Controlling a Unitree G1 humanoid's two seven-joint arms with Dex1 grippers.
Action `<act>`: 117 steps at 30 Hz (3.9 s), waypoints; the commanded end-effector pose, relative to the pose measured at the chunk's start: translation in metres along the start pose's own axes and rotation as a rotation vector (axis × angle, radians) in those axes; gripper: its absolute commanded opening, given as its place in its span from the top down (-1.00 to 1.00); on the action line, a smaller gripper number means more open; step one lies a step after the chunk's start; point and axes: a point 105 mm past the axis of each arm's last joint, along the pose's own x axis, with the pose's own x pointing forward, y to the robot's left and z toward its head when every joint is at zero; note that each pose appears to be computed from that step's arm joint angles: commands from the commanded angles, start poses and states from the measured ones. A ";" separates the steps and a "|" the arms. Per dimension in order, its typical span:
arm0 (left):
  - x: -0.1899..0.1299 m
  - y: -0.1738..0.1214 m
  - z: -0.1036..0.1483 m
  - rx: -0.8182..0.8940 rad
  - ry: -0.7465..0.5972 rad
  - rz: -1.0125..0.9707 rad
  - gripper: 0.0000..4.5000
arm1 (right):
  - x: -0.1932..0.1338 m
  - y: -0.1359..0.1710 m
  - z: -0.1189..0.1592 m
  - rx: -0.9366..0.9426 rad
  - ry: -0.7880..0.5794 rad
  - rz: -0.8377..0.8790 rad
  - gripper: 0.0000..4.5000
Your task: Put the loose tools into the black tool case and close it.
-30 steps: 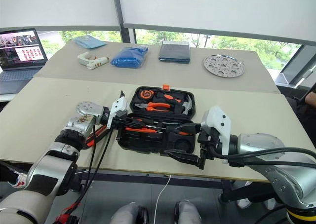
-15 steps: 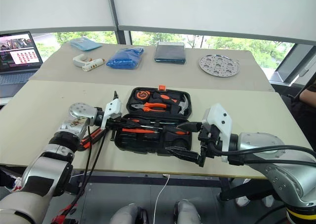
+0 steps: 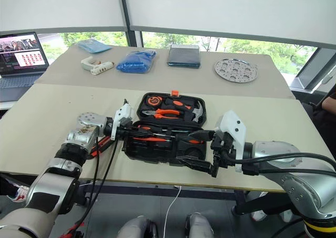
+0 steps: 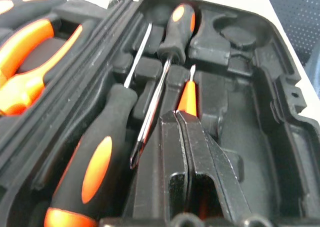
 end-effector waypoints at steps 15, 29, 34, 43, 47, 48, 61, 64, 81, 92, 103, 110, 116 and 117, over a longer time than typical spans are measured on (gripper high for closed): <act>-0.012 -0.015 -0.033 0.078 0.090 0.001 0.97 | 0.000 -0.002 0.005 -0.020 -0.020 -0.014 -1.00; -0.097 0.001 0.019 -0.057 -0.100 0.342 0.75 | 0.006 0.000 0.025 -0.093 -0.059 0.062 -1.00; -0.159 -0.041 0.002 -0.197 -0.044 0.572 0.02 | 0.009 -0.001 0.028 -0.137 -0.046 0.147 -1.00; -0.213 -0.100 -0.045 -0.381 0.134 0.801 -0.97 | 0.022 0.002 0.024 -0.192 -0.023 0.283 -1.00; -0.198 -0.089 -0.036 -0.343 0.158 0.748 -0.97 | 0.025 0.002 0.024 -0.196 -0.027 0.294 -1.00; -0.192 -0.083 -0.034 -0.335 0.175 0.726 -0.97 | 0.025 0.003 0.024 -0.195 -0.028 0.292 -1.00; -0.126 -0.041 -0.064 -0.373 0.493 0.505 -0.87 | 0.023 0.013 0.017 -0.200 -0.031 0.208 -1.00; -0.130 -0.038 -0.071 -0.367 0.531 0.527 -0.50 | 0.022 0.013 0.017 -0.200 -0.032 0.194 -1.00; -0.094 -0.057 0.053 0.038 0.163 -0.084 0.24 | 0.002 0.019 0.004 -0.129 0.035 0.184 -1.00; -0.012 -0.028 0.026 0.225 0.348 -0.330 0.24 | -0.011 0.008 -0.013 -0.109 0.090 -0.022 -1.00; 0.009 -0.026 0.022 0.246 0.373 -0.407 0.24 | -0.015 0.008 -0.016 -0.083 0.069 -0.113 -1.00; 0.009 -0.030 0.035 0.135 0.340 -0.410 0.24 | -0.015 0.006 -0.017 -0.072 0.058 -0.130 -1.00; 0.007 -0.028 0.032 0.153 0.371 -0.394 0.24 | -0.014 0.003 -0.016 -0.070 0.049 -0.125 -1.00; 0.009 -0.028 0.030 0.138 0.372 -0.391 0.24 | -0.013 0.003 -0.016 -0.071 0.048 -0.123 -1.00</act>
